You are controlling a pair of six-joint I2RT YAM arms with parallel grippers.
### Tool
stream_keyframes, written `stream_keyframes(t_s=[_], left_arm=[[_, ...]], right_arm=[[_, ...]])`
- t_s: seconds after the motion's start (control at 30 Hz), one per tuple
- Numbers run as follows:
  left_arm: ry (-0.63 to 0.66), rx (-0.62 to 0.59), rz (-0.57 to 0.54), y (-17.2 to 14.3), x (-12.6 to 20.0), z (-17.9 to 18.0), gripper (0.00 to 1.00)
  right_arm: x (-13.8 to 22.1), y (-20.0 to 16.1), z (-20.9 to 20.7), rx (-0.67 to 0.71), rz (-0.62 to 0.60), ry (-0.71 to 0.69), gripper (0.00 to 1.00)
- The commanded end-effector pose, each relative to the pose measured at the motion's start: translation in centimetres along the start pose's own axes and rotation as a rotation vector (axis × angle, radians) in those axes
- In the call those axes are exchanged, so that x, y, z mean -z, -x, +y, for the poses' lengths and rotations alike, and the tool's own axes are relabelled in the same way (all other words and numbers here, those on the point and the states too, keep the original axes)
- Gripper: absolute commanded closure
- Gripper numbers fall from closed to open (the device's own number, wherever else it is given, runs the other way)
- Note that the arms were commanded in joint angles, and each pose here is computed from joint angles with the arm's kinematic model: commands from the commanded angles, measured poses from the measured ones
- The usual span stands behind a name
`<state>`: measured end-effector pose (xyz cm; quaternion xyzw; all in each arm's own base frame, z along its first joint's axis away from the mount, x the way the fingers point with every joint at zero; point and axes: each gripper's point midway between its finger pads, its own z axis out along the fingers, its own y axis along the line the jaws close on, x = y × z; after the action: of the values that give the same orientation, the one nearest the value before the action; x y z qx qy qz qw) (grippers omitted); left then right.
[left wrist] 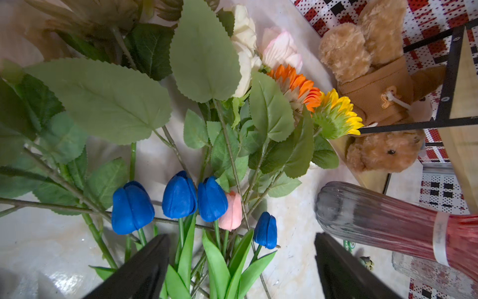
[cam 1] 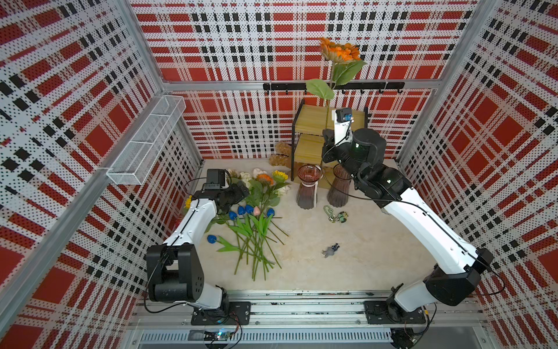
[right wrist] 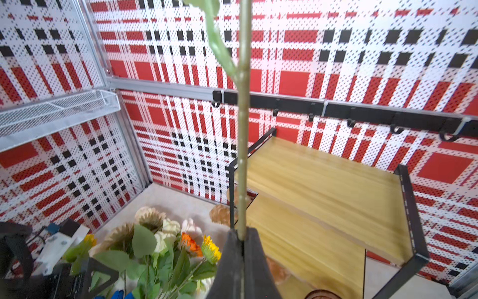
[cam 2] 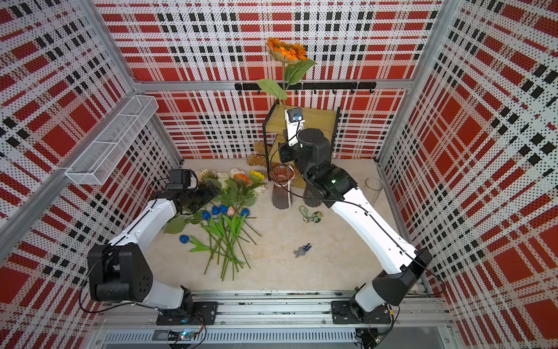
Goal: Arrange the flowers in different vases according to their variety
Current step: Insert the flower into the vase.
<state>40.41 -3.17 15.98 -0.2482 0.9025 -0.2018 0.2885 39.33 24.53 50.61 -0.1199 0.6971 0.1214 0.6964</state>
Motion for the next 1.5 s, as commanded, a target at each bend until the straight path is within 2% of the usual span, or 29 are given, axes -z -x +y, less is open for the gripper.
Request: stream_keyframes(t_s=[0.0, 0.3, 0.67, 0.9, 1.03, 1.1, 1.2, 1.47], left_arm=[[-0.023, -0.015, -0.012, 0.7, -0.4, -0.5, 0.08], [-0.044, 0.005, 0.006, 0.2, -1.6, -0.6, 0.12], [-0.036, 0.012, 0.037, -0.3, -3.7, -0.4, 0.14], [-0.046, 0.017, 0.060, -0.3, -5.6, -0.9, 0.19], [-0.052, 0.019, 0.067, 0.0, -6.8, -1.3, 0.25], [-0.059, 0.025, 0.078, 0.0, -7.5, -1.4, 0.30], [-0.068, 0.025, 0.090, -0.1, -8.0, -1.9, 0.38], [-0.063, 0.009, 0.112, -1.3, -8.8, -2.8, 0.42]], right_arm=[[-0.6, 1.4, -1.1, -0.029, -0.067, -0.021, 1.00], [-5.0, -3.4, -1.2, -0.076, -0.030, 0.040, 1.00], [-8.0, -11.0, -0.2, -0.139, 0.117, 0.099, 1.00], [-8.5, -14.6, 0.0, -0.114, 0.227, 0.094, 0.42], [-7.8, -14.6, -0.6, -0.106, 0.234, 0.067, 0.19], [-7.1, -14.1, -1.2, -0.107, 0.232, 0.041, 0.14], [-5.8, -13.5, -1.9, -0.106, 0.224, 0.020, 0.11], [-3.1, -13.4, -2.7, -0.120, 0.222, 0.005, 0.09]])
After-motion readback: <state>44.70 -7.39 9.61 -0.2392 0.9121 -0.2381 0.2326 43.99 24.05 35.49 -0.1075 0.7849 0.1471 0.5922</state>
